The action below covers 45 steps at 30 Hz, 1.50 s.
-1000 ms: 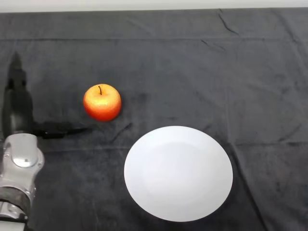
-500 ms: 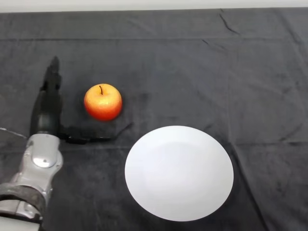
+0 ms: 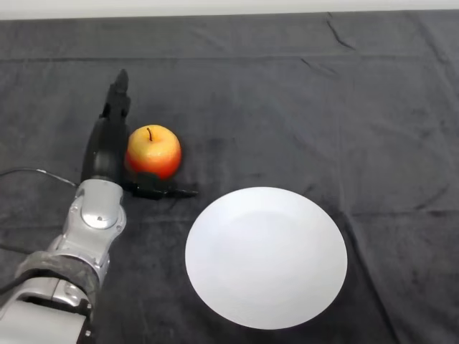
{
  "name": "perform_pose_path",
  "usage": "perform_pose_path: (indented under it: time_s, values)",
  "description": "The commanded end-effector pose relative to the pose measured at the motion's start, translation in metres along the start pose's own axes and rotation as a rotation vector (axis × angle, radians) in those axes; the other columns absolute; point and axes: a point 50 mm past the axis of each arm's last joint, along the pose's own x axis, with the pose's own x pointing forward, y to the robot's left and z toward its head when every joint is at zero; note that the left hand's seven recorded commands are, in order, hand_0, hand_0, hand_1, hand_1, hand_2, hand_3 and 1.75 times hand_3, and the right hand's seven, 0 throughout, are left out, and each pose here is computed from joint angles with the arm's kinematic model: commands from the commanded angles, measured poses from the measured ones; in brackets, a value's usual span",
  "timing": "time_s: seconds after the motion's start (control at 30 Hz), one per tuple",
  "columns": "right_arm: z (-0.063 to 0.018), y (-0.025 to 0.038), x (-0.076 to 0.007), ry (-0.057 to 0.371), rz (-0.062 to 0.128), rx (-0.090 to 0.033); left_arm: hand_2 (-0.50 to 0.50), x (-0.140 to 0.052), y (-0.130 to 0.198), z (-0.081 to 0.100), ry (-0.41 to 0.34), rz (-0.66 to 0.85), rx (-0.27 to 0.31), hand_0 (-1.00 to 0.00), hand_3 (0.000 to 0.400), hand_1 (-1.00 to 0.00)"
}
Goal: Move the apple to the plate
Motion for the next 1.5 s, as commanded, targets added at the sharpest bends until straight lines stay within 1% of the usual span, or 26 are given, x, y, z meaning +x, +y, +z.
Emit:
perform_pose_path:
  time_s: [0.03,0.33,0.77,0.8,0.83,0.87,0.9,0.93,0.97,1.03,1.07,1.5]
  values:
    - [-0.0025,0.011,0.0077,0.015,0.034,-0.004,0.0,0.012,0.005,0.0166,0.001,0.012,-0.021,0.0,0.0,0.0]
    - [-0.0025,0.011,0.0077,0.015,0.034,-0.004,0.0,0.014,0.005,0.0136,0.071,0.01,-0.029,0.0,0.0,0.0]
    - [-0.0025,0.011,0.0077,0.015,0.034,-0.004,0.0,0.0157,0.0052,0.0148,0.095,0.009,-0.029,0.0,0.0,0.0]
    - [-0.0025,0.011,0.0077,0.015,0.034,-0.004,-0.1,0.0158,0.0051,0.0151,0.095,0.009,-0.028,-0.22,0.089,-0.02]
    - [-0.0025,0.011,0.0077,0.015,0.034,-0.004,-0.11,0.0159,0.005,0.0154,0.095,0.009,-0.028,-0.27,0.11,-0.05]
    - [-0.0025,0.011,0.0077,0.015,0.034,-0.004,-0.16,0.016,0.005,0.0156,0.095,0.008,-0.027,-0.48,0.193,-0.16]
    - [-0.0025,0.011,0.0077,0.015,0.034,-0.004,-0.16,0.0161,0.0049,0.0158,0.095,0.008,-0.027,-0.63,0.251,-0.31]
    - [-0.0025,0.011,0.0077,0.015,0.034,-0.004,-0.19,0.0162,0.0049,0.0159,0.095,0.008,-0.026,-0.94,0.376,-0.56]
    - [-0.0025,0.011,0.0077,0.015,0.034,-0.004,-0.13,0.0162,0.0048,0.016,0.094,0.007,-0.025,-1.0,0.4,-0.74]
    - [-0.0025,0.011,0.0077,0.015,0.034,-0.004,-0.02,0.0162,0.0044,0.0163,0.094,0.007,-0.023,-1.0,0.4,-0.95]
    - [-0.0025,0.011,0.0077,0.015,0.034,-0.004,0.0,0.0163,0.0041,0.0165,0.094,0.006,-0.022,-1.0,0.4,-1.0]
    - [-0.0025,0.011,0.0077,0.015,0.034,-0.005,0.0,0.0171,0.0014,0.0196,0.084,-0.007,0.004,-1.0,0.4,-1.0]
